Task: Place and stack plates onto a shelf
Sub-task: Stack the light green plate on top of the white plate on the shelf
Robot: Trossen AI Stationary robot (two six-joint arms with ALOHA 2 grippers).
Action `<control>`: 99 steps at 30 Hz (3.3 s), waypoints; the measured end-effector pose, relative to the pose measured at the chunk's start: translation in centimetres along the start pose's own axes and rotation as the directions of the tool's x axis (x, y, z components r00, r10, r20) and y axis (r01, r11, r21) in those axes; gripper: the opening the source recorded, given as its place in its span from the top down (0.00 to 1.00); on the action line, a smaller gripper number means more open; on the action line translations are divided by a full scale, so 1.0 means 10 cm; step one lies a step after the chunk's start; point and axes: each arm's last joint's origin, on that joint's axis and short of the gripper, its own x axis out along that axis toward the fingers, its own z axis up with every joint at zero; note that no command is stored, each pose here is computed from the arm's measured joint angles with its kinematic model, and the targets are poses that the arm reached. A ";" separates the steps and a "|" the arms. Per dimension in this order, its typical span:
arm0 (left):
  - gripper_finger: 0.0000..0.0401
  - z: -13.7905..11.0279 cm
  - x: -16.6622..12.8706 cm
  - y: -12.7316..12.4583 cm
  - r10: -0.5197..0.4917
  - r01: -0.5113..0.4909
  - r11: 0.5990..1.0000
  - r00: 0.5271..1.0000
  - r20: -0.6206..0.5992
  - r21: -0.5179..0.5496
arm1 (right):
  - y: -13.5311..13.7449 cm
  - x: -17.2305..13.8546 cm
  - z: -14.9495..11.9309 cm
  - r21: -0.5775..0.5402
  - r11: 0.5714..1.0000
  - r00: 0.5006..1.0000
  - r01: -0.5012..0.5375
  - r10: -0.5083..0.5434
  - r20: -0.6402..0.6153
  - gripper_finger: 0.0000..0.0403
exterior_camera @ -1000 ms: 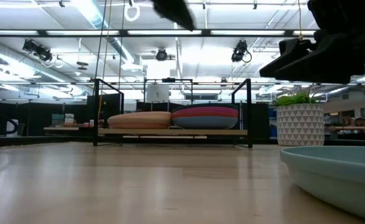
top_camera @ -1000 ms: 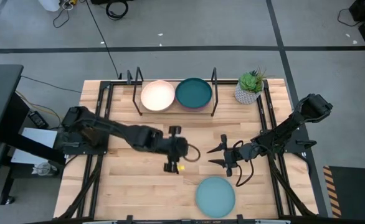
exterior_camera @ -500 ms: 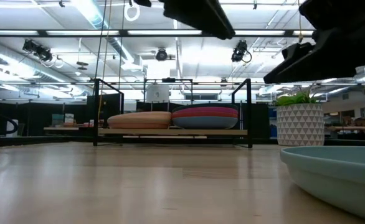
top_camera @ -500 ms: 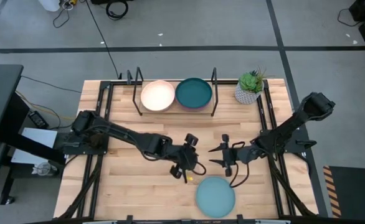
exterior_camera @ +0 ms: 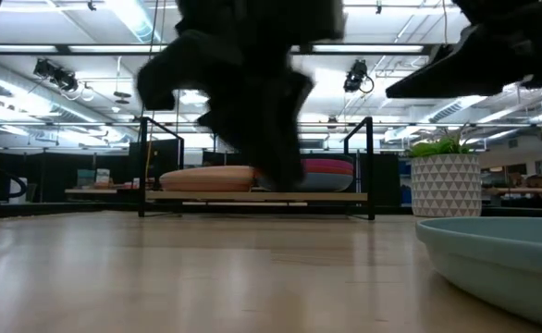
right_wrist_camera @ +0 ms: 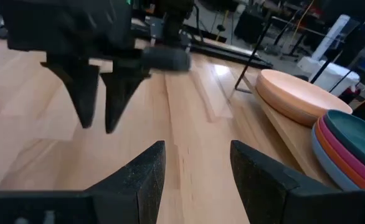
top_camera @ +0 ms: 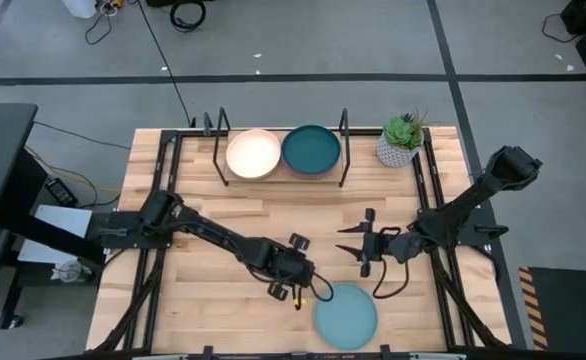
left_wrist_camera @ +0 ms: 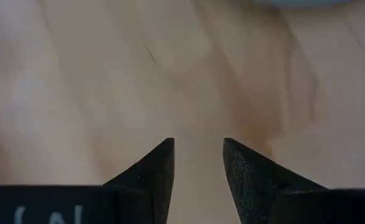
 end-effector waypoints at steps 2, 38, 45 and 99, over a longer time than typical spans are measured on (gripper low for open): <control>0.64 -0.04 0.07 -0.01 -0.096 0.094 0.990 0.995 -0.015 -0.105 | -0.01 0.01 -0.08 -0.017 1.000 1.000 0.009 -0.009 0.014 0.54; 0.65 -0.35 -0.07 -0.51 0.196 0.006 0.919 0.861 0.469 -0.395 | 0.52 0.20 0.36 0.087 0.836 0.712 -0.541 0.511 -0.481 0.45; 0.65 -0.38 0.05 -0.59 0.212 0.011 0.899 0.865 0.456 -0.438 | 0.67 0.23 0.55 0.177 0.856 0.655 -0.485 0.490 -0.576 0.32; 0.65 -0.34 -0.05 -0.61 0.363 -0.147 0.889 0.803 0.472 -0.434 | 0.28 0.79 0.31 -0.243 0.932 0.474 -0.270 -0.092 -0.876 0.33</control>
